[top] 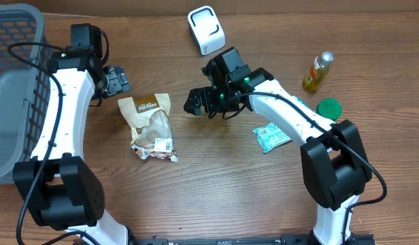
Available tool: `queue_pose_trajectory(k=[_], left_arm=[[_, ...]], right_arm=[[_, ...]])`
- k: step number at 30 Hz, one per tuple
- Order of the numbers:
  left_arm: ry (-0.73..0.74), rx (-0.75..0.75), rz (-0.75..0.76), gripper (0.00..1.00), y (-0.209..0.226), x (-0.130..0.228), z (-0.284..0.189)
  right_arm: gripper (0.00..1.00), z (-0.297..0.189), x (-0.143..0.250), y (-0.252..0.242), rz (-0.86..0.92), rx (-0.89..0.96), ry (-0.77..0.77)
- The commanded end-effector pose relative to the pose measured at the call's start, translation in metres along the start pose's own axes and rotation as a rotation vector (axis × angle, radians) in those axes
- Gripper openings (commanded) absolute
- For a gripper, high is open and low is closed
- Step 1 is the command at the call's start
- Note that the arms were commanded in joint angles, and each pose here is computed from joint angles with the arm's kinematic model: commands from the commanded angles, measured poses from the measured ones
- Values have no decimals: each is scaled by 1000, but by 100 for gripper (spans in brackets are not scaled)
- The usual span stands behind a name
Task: Scan the item barcode
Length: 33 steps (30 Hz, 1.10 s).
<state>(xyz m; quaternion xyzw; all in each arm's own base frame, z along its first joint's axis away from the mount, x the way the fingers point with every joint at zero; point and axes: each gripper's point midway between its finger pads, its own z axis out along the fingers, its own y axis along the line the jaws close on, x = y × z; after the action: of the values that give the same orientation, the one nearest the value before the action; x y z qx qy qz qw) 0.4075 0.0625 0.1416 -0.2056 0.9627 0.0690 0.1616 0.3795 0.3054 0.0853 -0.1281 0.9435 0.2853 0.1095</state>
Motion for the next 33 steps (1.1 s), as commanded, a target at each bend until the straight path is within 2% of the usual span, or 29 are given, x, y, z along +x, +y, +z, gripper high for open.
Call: queue_pose_trajectory(k=[1,9,10,12,13,14,15,18,25,30,33], left_arm=[[-28,-2,7,99,-1,-4,-9],[-54,9,-3,99,-3,-11,-9],[-61,32,-5,100,-7,-13,-9],[70,218,12,99,-38,15,-13],[85,256,24,96,-44,18,-15],[105,276,25,19,-47,22,-14],[115,270,26,4,-47,25,-11],[143,185,36,4,-35,41,9],[205,110,23,4,-22,80,52],[108,153,13,7,-35,75,77],[24,186,28,4,-49,64,83]], right_arm=[[100,-6,-8,7,-12,-21,-24],[100,-6,-7,7,-8,-20,-17],[100,-6,3,3,9,-4,19],[100,-8,14,-10,38,51,63],[100,-9,13,-16,46,69,58],[100,-12,12,-21,60,76,57],[100,-14,11,-27,73,81,58],[100,-23,7,-46,121,98,52],[100,-37,-3,-74,183,116,20],[100,-44,-9,-88,212,124,-1],[100,-46,-10,-93,223,127,-4]])
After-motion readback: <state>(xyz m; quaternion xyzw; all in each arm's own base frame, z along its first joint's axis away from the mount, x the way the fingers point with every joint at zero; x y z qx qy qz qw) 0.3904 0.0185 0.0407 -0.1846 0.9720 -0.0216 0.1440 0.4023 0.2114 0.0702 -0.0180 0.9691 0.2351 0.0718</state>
